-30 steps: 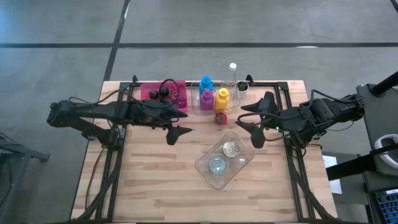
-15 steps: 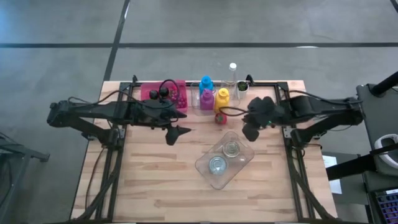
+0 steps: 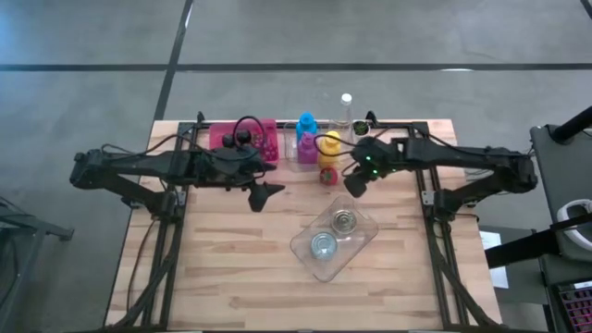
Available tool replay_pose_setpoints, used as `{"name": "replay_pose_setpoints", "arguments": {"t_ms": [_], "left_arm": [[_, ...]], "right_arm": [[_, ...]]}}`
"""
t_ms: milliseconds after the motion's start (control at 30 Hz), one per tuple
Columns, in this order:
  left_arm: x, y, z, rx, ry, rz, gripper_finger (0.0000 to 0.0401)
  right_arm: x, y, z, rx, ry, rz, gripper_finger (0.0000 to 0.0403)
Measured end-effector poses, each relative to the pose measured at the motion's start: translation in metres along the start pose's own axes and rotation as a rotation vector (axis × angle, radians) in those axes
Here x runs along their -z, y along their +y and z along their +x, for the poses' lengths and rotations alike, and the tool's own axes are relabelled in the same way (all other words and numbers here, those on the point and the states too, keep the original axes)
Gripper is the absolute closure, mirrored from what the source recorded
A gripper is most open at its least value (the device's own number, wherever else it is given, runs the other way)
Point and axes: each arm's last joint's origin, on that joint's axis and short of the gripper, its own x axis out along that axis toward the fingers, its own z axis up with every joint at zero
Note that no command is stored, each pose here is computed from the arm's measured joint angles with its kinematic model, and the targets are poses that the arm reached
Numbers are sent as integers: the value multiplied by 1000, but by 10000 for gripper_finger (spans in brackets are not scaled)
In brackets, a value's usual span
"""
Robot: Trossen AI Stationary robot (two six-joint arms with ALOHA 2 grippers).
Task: Pick & Place Food Item
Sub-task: Put the tomato into the pink bin
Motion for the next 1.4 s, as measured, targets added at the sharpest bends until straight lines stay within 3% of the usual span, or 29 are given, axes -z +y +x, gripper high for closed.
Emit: {"name": "replay_pose_setpoints", "arguments": {"t_ms": [333, 600, 900, 1133, 1400], "left_arm": [[0, 1, 0, -14, -6, -17, 50], [0, 1, 0, -14, -6, -18, 50], [0, 1, 0, -14, -6, -18, 50], [0, 1, 0, -14, -6, -18, 51], [0, 1, 0, -14, -6, -19, 49]], "right_arm": [[-7, -16, 62, 79, 175, -17, 394], [-33, -24, 94, 121, 204, -7, 394], [-53, -16, 106, 152, 206, -12, 394], [-44, -22, 103, 220, 206, 26, 394], [-37, -26, 119, 204, 170, 58, 394]]}}
